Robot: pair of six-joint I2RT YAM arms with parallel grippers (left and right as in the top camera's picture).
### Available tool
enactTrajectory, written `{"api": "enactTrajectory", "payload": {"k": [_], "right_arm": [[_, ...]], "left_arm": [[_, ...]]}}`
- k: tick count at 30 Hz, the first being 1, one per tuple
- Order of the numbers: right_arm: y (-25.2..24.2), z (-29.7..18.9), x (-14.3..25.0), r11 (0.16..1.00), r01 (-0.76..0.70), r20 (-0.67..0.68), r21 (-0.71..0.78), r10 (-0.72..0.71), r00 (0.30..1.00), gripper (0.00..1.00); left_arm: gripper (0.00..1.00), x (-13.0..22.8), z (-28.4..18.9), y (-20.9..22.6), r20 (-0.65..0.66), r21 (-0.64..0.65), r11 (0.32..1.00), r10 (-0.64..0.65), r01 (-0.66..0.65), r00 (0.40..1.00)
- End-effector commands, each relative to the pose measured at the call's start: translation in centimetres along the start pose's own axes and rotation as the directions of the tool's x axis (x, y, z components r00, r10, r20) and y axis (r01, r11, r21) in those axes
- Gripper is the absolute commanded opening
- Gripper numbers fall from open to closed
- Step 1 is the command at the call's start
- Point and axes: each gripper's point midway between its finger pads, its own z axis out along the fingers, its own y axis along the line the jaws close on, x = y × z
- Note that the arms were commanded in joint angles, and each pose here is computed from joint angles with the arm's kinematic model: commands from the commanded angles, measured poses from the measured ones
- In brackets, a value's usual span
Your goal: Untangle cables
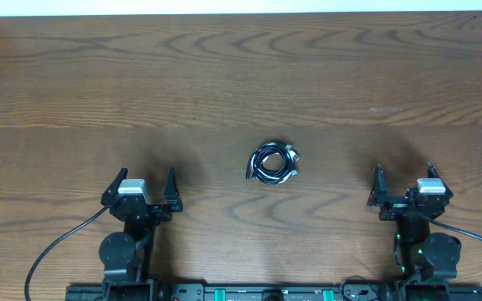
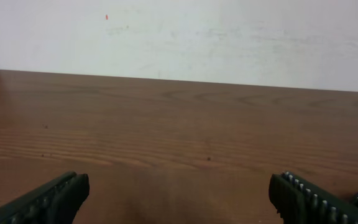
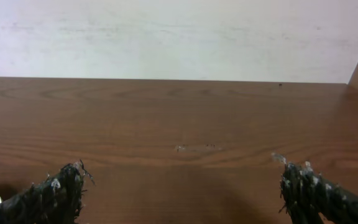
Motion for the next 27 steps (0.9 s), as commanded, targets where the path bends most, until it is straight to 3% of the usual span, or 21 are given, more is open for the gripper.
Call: {"api": "enactTrajectory", "payload": {"k": [1, 27], "right_arm": [[-0.1, -0.04, -0.02, 1.0, -0.01, 0.003, 0.008, 0.01, 1.0, 0.99], [-0.11, -0.04, -0.02, 1.0, -0.01, 0.003, 0.009, 0.01, 1.0, 0.99]], "left_arm": [[0.98, 1.56, 0.07, 0.17, -0.047, -0.005, 1.0, 0.002, -0.002, 0.999], [0.98, 1.53, 0.07, -0.21, -0.046, 0.016, 1.0, -0.021, 0.022, 0.999]]}}
